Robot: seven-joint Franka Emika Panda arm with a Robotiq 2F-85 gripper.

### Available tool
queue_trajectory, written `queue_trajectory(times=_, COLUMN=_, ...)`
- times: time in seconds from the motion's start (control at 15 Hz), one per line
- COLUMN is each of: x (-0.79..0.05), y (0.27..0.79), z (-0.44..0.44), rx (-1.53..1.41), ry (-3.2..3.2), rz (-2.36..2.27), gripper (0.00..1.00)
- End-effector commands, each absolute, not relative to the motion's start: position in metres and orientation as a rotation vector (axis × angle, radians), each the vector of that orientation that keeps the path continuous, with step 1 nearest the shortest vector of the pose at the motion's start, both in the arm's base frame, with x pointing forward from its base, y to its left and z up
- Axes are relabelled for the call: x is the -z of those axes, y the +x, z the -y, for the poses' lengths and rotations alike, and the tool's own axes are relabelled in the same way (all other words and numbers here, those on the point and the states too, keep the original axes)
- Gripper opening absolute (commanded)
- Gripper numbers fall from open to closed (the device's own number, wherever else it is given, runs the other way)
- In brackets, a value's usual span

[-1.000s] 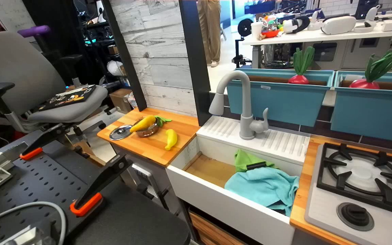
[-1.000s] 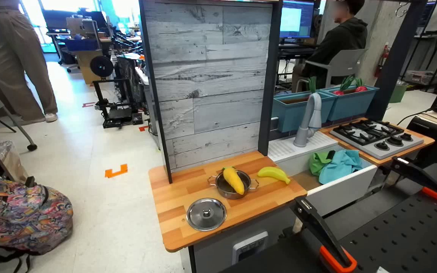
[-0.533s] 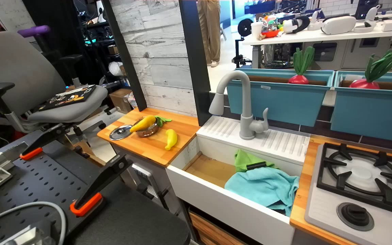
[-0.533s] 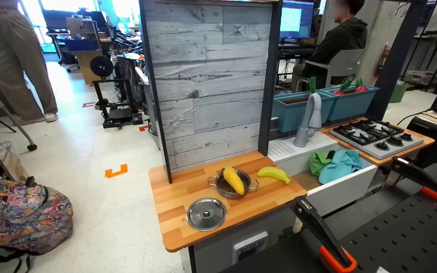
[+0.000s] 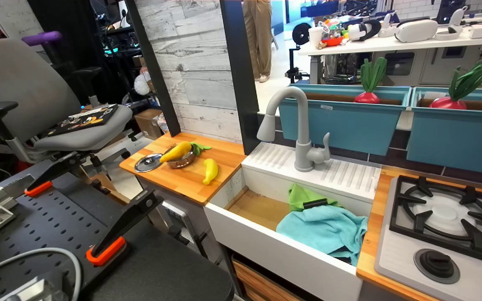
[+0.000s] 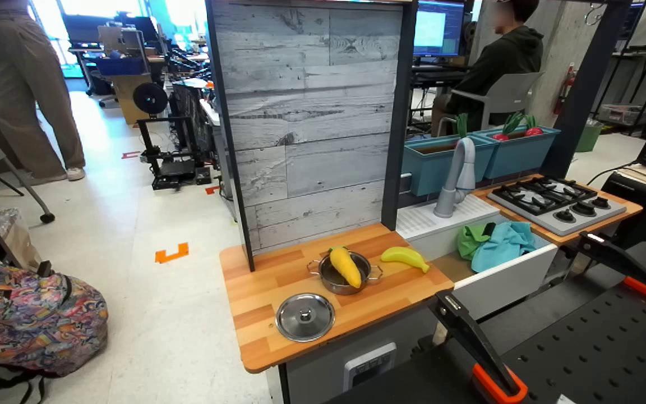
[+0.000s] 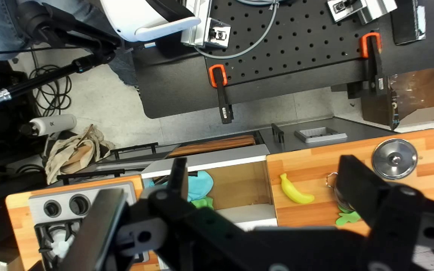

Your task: Put the carrot plushie on the table

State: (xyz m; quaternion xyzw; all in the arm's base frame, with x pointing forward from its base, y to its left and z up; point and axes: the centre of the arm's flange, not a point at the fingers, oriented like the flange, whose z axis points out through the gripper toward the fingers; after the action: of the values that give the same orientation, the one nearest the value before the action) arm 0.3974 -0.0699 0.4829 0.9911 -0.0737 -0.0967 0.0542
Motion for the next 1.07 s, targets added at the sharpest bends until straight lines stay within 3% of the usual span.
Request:
queue_trajectory(times=0.0, x=-0.4829, y=0.3974, z=0.0699, rx=0.294, ry=3.011, rz=0.224, gripper=1.00)
queue_trajectory(times=1.0, x=-0.4782, y=0.4018, z=0.0714, rx=0.279, ry=3.000, rz=0.231, gripper=1.00)
